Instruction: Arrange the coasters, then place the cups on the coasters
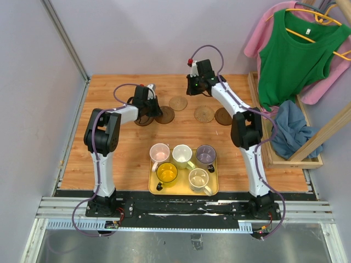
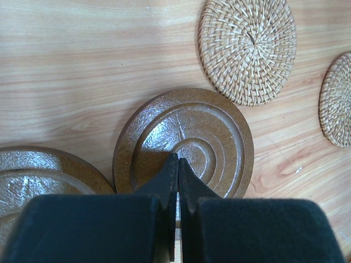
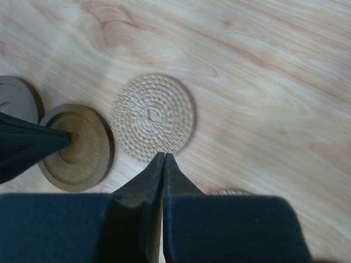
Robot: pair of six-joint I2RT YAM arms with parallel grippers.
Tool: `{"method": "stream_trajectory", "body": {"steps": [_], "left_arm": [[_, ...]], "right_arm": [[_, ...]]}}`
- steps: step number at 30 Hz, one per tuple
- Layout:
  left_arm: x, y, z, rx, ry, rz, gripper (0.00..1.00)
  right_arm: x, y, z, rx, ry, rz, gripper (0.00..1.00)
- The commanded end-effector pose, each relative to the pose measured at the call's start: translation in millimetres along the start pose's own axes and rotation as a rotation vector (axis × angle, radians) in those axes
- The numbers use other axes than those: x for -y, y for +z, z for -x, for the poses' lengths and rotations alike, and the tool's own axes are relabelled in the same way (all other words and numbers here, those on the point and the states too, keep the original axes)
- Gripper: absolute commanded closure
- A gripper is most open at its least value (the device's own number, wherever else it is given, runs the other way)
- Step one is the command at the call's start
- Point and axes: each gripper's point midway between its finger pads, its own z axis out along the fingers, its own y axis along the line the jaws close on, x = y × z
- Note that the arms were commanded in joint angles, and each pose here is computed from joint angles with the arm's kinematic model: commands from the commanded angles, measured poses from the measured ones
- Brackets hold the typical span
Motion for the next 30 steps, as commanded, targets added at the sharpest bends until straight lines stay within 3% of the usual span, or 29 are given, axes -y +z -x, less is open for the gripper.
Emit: {"method": "stream_trajectory", "body": {"steps": [1, 7, 12, 30], "left_arm": [[1, -8, 3, 0.0, 0.01, -0.008, 0.99], [0, -7, -2, -0.018, 0.009, -0.008, 1.0], [1, -9, -1, -0.017, 0.016, -0.009, 1.0], [-9, -12, 0, -0.013, 0.01, 0.007, 0.99]], "right_arm": [[-33, 34, -9, 0.003, -0.003, 0.13, 0.98], [-49, 48, 9, 0.095, 0.033, 0.216, 0.95], [-48, 63, 5, 0.081, 0.052, 0.213, 0.95], [-24, 73, -94, -0.219, 0.092, 0.066, 0.99]]}}
